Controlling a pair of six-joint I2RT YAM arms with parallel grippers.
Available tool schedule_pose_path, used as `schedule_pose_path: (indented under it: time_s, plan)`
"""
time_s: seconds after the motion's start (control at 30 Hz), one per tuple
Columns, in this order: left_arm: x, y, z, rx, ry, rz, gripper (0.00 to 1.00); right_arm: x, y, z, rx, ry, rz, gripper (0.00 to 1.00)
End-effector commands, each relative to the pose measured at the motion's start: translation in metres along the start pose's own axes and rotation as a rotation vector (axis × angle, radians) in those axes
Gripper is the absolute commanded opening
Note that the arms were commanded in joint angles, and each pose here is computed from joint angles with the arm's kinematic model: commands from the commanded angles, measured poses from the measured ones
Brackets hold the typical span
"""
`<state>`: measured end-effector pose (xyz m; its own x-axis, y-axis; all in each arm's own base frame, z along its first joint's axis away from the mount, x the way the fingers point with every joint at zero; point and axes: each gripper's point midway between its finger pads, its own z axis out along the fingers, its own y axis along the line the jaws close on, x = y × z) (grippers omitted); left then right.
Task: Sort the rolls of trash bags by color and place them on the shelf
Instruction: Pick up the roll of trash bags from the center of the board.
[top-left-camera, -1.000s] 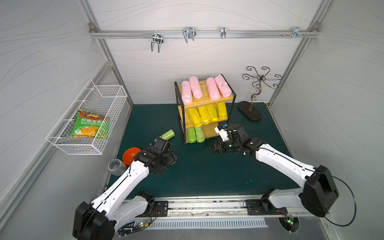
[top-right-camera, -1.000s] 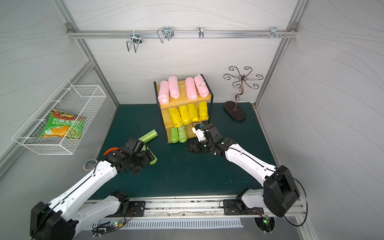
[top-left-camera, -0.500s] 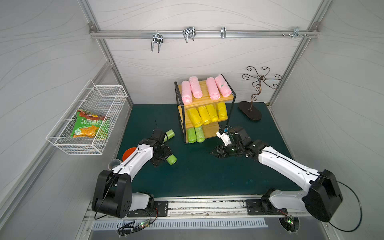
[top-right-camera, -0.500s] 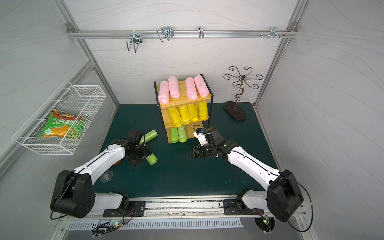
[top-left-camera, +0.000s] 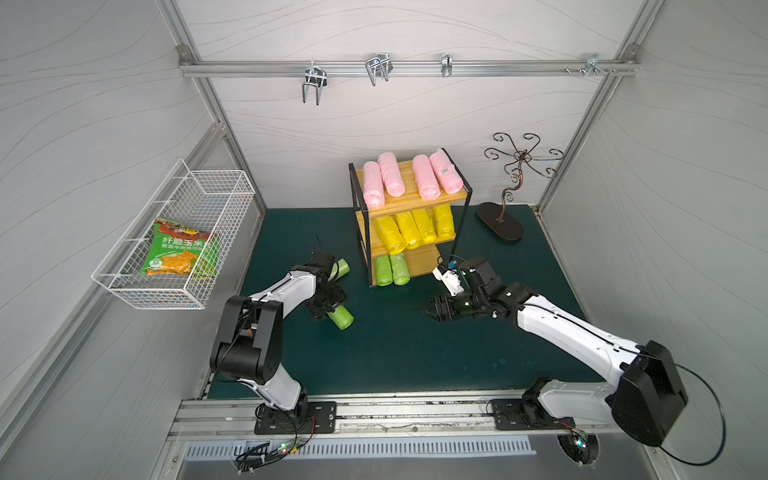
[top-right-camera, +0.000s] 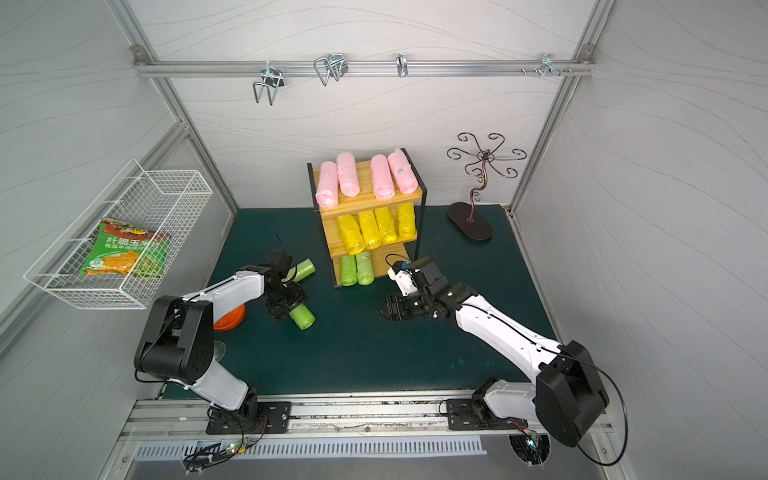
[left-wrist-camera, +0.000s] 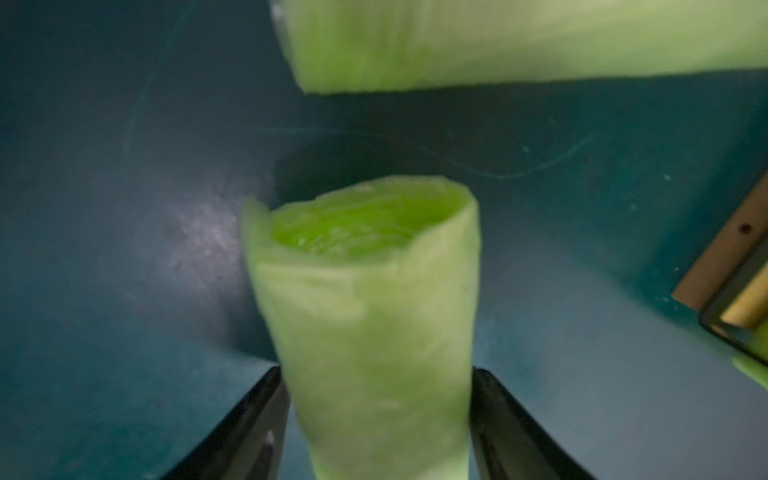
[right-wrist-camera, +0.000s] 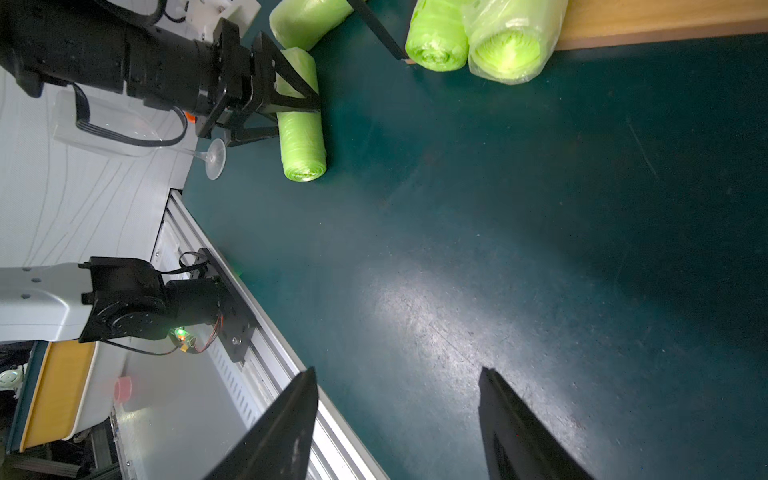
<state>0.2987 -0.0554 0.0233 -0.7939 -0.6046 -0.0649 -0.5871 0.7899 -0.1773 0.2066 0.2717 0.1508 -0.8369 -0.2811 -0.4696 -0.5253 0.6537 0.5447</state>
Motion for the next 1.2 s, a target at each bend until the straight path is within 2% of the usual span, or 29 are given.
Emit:
schedule_pose_path:
  time_s: [0.0, 0.07, 0.23, 0.37, 0.53, 0.77, 0.97, 1.17]
  plan:
    - [-0.015, -0.010, 0.000, 0.019, -0.037, 0.022, 0.63, 0.008, 0.001, -0.004, 0.006, 0.016, -0.016, 0.65]
    - [-0.014, -0.007, 0.004, 0.009, -0.035, 0.025, 0.51, 0.009, 0.001, -0.004, 0.006, 0.018, -0.015, 0.65]
    - [-0.011, -0.006, 0.004, 0.028, -0.039, 0.023, 0.00, 0.010, 0.000, -0.005, 0.017, 0.020, -0.013, 0.65]
    - [-0.001, -0.011, -0.005, 0.123, -0.047, -0.032, 0.00, 0.012, 0.001, -0.008, 0.040, 0.029, -0.036, 0.65]
    - [0.038, -0.016, -0.009, 0.221, 0.034, -0.121, 0.00, 0.015, 0.001, -0.014, 0.095, 0.039, -0.093, 0.65]
    - [0.090, -0.048, -0.011, 0.290, 0.066, -0.107, 0.00, 0.021, 0.007, -0.019, 0.088, 0.060, -0.135, 0.66]
    - [0.110, -0.082, -0.005, 0.288, 0.096, -0.016, 0.00, 0.029, 0.015, -0.018, 0.086, 0.088, -0.187, 0.66]
    - [0.125, -0.094, 0.009, 0.270, 0.109, 0.035, 0.00, 0.043, 0.022, -0.006, 0.087, 0.131, -0.206, 0.70]
